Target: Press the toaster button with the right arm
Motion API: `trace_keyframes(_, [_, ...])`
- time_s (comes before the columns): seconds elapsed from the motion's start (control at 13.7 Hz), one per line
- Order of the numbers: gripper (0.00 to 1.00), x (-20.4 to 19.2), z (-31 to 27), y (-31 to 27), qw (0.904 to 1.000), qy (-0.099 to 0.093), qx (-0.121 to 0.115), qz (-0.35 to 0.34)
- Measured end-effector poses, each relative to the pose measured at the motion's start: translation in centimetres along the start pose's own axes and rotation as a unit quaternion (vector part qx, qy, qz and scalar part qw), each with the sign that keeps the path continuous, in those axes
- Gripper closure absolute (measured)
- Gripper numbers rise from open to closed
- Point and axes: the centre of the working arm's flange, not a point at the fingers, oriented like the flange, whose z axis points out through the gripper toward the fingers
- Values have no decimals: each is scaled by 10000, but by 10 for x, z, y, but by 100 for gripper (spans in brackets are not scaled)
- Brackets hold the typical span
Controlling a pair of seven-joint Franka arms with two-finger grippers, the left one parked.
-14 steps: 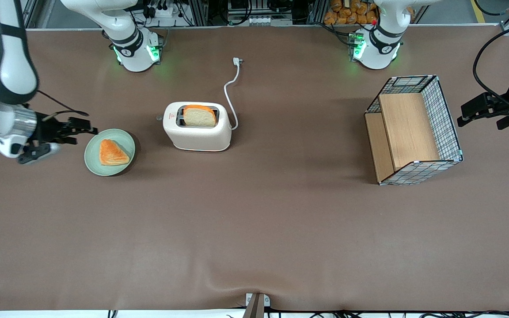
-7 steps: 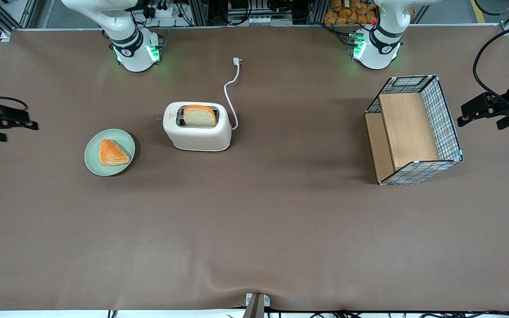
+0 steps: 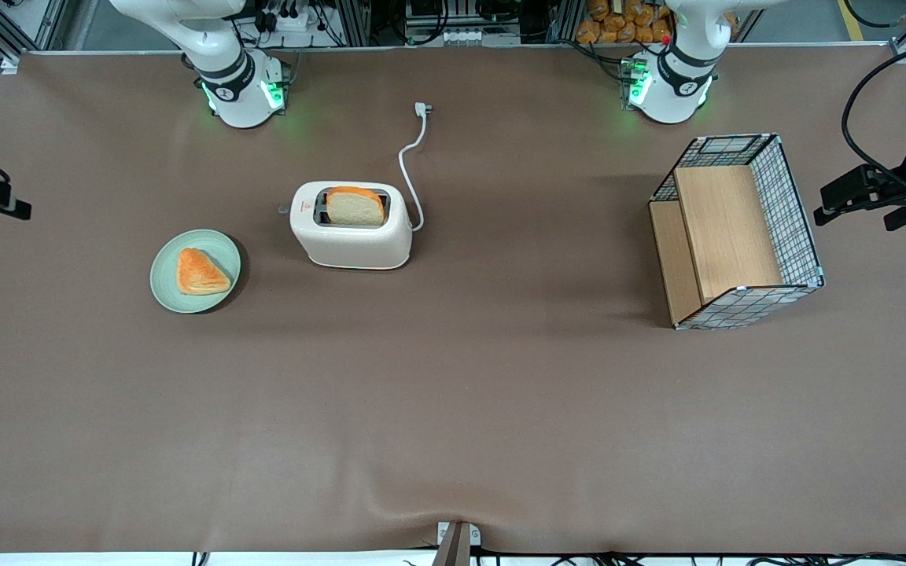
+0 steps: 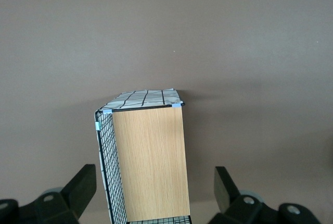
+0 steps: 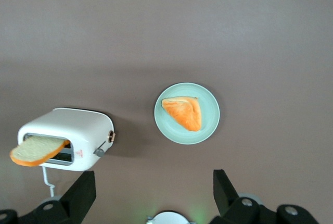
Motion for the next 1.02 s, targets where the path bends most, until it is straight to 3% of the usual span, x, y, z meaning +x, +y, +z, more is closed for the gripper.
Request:
trace_keyframes(0.37, [0, -26, -7, -23, 9985, 42, -151, 527])
trace_keyframes(0.73, [0, -41, -1, -43, 9986, 300, -251, 352])
trace_keyframes(1.02, [0, -51, 6, -60, 9984, 361, -373, 240])
